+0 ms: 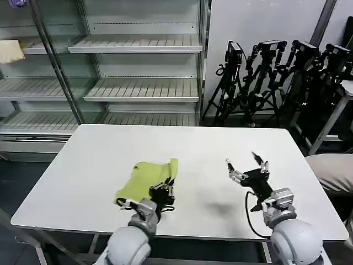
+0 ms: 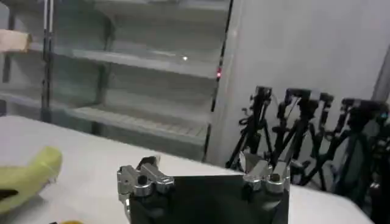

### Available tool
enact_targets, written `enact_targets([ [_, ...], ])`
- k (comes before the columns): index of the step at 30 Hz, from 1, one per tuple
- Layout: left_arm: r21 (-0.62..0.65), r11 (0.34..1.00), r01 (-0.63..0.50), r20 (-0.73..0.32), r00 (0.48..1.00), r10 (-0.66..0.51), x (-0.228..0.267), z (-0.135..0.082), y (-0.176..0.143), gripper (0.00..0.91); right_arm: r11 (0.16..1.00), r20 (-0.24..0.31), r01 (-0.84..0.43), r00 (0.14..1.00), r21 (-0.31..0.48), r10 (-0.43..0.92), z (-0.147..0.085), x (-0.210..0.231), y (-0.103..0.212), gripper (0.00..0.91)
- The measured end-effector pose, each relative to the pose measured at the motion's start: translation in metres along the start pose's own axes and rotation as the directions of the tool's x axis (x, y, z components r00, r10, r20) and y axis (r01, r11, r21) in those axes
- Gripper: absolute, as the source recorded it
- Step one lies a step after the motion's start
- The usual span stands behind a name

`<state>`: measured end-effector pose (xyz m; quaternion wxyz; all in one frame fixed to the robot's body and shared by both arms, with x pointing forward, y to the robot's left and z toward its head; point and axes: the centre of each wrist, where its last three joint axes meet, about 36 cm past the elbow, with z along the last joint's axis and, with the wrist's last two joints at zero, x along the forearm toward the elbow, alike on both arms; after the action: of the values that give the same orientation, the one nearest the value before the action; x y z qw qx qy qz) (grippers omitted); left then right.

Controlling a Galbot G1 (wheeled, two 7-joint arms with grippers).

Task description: Fold and organize the clothes.

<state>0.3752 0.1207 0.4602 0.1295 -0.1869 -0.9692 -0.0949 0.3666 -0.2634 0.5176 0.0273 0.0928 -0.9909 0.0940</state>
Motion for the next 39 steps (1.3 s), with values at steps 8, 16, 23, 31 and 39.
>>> enact_targets([
  [8, 0.151, 0.988, 0.0, 0.004, 1.0, 0.0, -0.032, -0.021, -0.028, 0.02, 1.0, 0.032, -0.026, 0.999, 0.004, 0.026, -0.006, -0.004, -0.012, 0.907],
  [16, 0.281, 0.96, 0.007, -0.018, 1.0, -0.002, -0.044, -0.036, -0.045, 0.907, 0.999, 0.035, -0.041, 0.999, -0.013, 0.042, -0.009, -0.009, -0.018, 0.907],
  [23, 0.317, 0.948, -0.023, 0.007, 1.0, 0.022, -0.035, -0.047, -0.052, 0.907, 0.998, 0.043, -0.056, 0.997, -0.031, 0.058, -0.008, -0.013, -0.026, 0.907],
  [31, 0.255, 0.966, 0.035, 0.086, 0.995, -0.058, -0.028, -0.05, -0.004, 0.907, 0.997, 0.054, -0.074, 0.996, -0.034, 0.075, -0.001, -0.018, -0.034, 0.907],
  [39, 0.124, 0.978, 0.166, 0.143, 0.973, -0.184, -0.023, -0.01, 0.105, 0.907, 0.995, 0.065, -0.094, 0.993, -0.023, 0.095, 0.014, -0.028, -0.038, 0.907],
])
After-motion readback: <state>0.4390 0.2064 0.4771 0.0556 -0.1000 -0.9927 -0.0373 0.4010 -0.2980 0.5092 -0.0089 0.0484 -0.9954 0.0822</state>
